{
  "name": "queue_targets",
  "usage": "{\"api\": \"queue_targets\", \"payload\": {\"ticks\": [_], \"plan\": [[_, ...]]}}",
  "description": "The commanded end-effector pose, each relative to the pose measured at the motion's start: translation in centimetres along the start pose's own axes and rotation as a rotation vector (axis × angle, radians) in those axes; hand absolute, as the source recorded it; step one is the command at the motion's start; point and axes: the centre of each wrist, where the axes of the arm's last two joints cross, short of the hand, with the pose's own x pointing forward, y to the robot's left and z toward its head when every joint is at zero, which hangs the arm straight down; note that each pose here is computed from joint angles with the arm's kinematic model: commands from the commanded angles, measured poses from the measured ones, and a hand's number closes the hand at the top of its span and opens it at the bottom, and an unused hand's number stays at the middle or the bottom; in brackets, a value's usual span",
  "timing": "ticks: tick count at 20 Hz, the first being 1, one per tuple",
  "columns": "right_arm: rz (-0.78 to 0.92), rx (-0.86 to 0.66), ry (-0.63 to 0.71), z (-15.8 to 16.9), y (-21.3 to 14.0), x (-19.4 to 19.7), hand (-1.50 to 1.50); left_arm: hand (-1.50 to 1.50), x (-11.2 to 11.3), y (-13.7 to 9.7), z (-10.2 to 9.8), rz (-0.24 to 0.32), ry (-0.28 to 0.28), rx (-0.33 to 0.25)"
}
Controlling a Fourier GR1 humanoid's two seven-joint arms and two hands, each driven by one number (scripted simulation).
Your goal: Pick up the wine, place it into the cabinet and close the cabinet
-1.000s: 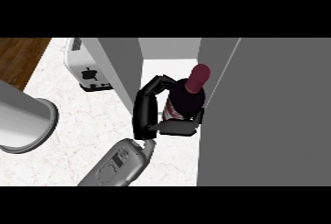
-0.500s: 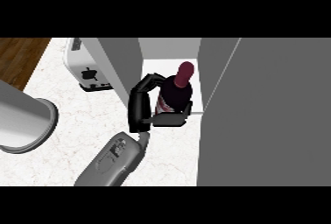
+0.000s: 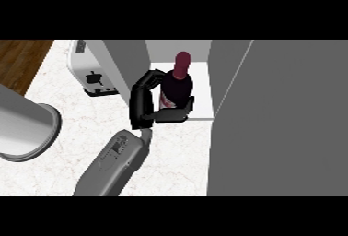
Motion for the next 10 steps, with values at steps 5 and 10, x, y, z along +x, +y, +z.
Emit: {"api": "queue_targets", "payload": {"ticks": [5, 10], "plan": [[-0.013, 0.044, -0.06, 2.3, 0.2, 3.2, -1.5, 1.5, -0.6, -0.2, -3.2, 0.02, 0.057, 0.021], [-0.028, 0.01, -0.059, 0.7, -0.5, 2.1, -1.5, 1.5, -0.4, 0.1, -5.4, -0.05, 0.081, 0.004]]}}
